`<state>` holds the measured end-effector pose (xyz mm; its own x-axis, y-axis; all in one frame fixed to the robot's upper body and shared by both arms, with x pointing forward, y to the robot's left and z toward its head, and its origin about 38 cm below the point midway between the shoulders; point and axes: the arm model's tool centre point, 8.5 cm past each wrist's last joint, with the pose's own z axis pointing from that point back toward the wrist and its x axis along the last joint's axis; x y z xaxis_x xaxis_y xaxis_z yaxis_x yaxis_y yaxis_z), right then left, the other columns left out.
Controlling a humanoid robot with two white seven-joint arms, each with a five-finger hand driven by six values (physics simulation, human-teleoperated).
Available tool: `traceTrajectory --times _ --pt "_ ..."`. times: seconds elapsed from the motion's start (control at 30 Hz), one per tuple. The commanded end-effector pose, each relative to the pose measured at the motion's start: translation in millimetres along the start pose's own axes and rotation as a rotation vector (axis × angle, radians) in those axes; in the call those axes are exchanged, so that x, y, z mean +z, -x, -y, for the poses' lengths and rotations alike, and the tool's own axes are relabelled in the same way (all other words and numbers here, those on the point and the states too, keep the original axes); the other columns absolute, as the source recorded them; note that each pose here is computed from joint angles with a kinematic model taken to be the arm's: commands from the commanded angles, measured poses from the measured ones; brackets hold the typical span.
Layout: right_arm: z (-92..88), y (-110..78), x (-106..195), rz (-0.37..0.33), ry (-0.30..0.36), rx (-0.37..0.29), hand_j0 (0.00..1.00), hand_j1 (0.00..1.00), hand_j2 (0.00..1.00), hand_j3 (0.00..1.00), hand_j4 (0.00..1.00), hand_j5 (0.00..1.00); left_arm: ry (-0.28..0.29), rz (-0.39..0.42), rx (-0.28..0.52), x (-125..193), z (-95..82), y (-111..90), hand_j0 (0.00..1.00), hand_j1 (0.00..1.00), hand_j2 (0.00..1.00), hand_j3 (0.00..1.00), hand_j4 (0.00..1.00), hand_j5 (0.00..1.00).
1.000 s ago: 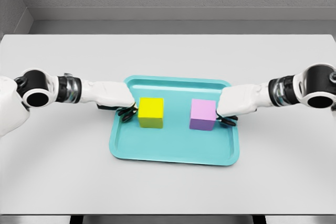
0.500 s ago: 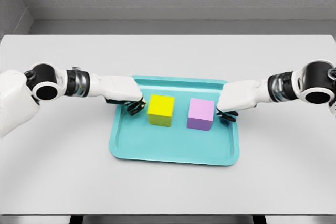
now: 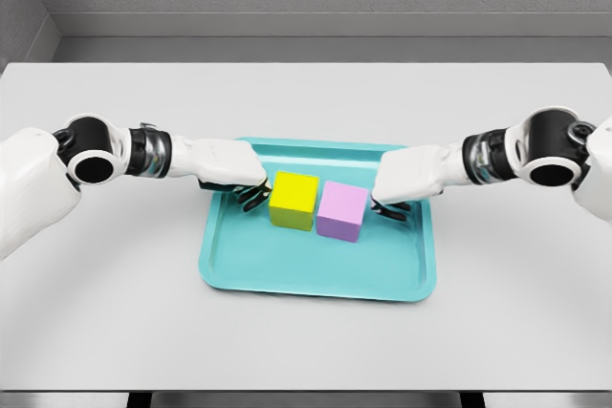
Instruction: Push two cubes
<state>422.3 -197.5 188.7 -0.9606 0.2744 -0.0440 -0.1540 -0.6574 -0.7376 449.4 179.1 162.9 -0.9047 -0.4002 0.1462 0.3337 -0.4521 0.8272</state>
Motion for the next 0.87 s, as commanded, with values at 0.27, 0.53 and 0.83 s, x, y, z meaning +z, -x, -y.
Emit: traceTrajectory --times 0.27,0.53,0.83 --pt "-26.3 34.5 43.1 -0.133 -0.036 -0.077 0.15 0.15 0.15 0.15 0.15 0.15 0.005 -0.107 0.046 22.3 -2.2 36.7 0.19 0.19 0.19 0.19 0.19 0.19" --pt "-19.2 68.0 149.5 -0.297 0.172 -0.238 1.0 1.0 1.0 1.0 1.0 1.0 -0.133 -0.202 0.255 151.6 9.8 63.6 1.0 1.0 1.0 1.0 1.0 1.0" --pt "-34.2 61.9 133.8 -0.265 0.12 -0.254 1.0 1.0 1.0 1.0 1.0 1.0 -0.112 -0.246 0.299 161.8 29.2 73.0 1.0 1.0 1.0 1.0 1.0 1.0"
